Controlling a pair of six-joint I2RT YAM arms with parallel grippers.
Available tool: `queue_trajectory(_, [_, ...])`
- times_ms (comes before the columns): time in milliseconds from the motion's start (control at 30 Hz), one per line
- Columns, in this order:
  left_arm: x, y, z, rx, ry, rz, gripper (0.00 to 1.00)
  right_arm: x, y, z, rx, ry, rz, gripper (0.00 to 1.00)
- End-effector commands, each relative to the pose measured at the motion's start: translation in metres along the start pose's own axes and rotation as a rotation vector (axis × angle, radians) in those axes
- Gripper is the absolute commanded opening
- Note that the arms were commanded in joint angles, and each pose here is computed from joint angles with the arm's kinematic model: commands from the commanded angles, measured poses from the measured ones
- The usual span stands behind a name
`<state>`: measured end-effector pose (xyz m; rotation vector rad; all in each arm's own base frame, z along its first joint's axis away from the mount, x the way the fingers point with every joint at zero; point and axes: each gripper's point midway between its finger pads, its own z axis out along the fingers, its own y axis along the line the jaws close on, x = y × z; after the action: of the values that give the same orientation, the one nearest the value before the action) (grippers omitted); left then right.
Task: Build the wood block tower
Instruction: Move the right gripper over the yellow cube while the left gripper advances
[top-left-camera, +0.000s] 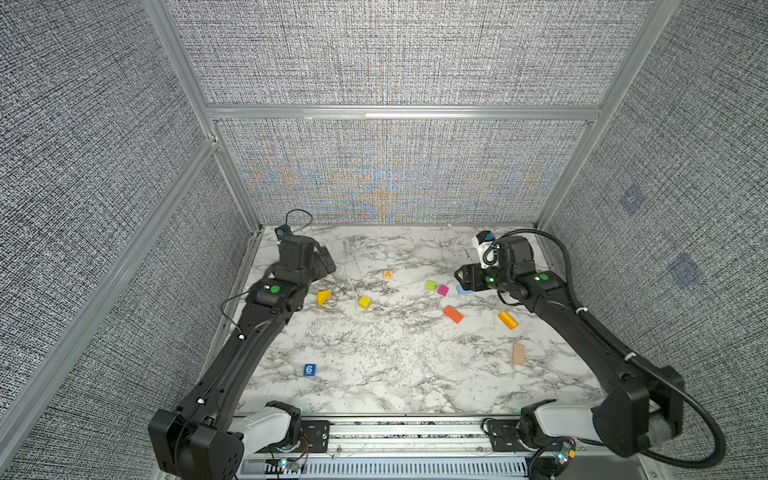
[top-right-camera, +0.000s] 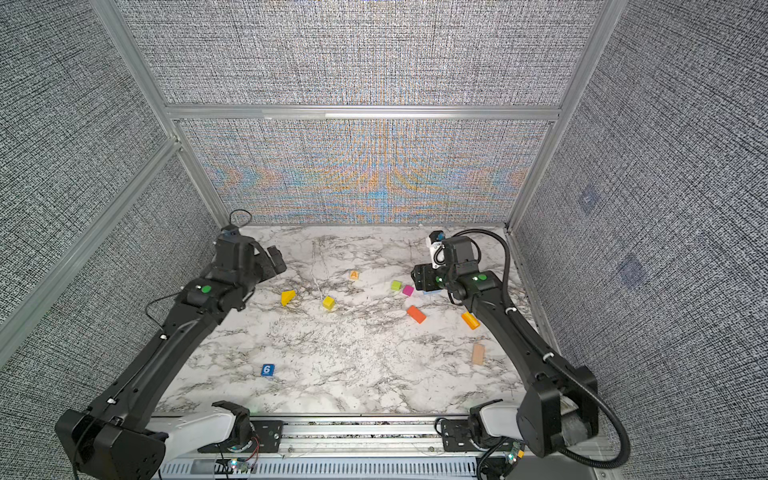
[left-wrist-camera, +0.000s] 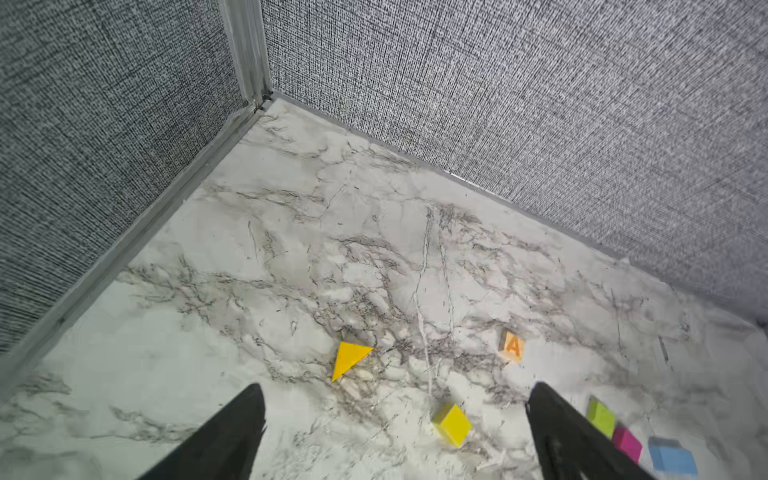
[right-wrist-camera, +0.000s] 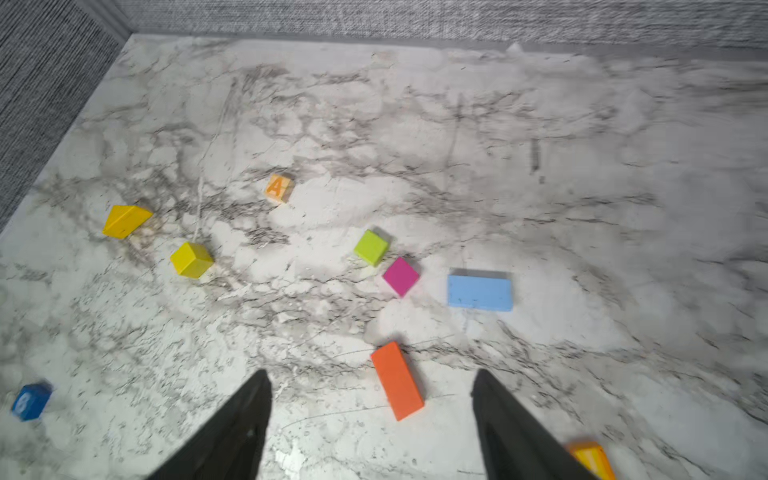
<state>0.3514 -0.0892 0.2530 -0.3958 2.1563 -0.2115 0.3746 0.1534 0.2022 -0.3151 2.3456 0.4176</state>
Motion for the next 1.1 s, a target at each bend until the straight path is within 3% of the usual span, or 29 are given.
queue_trajectory(0, [0.001,0.001,0.009,0.009,-0.127,-0.114,0.99,0.03,0.017,0.024,-0.07,0.144,-0.032,0.65])
queue_trajectory(167, [0.008,0.011,0.013,0.029,-0.186,-0.093,0.99,0.034,0.044,0.047,-0.083,0.188,-0.148,0.65])
queue_trajectory(300, [0.018,0.012,0.027,0.031,-0.152,-0.068,0.99,0.032,0.072,0.067,-0.113,0.215,-0.231,0.65])
queue_trajectory(633, [0.045,0.072,0.063,-0.021,-0.017,-0.301,0.99,0.041,0.132,0.117,-0.208,0.302,-0.373,0.65])
queue_trajectory(1067, [0.056,0.119,0.068,-0.068,-0.031,-0.412,0.99,0.058,0.189,0.161,-0.299,0.396,-0.541,0.66])
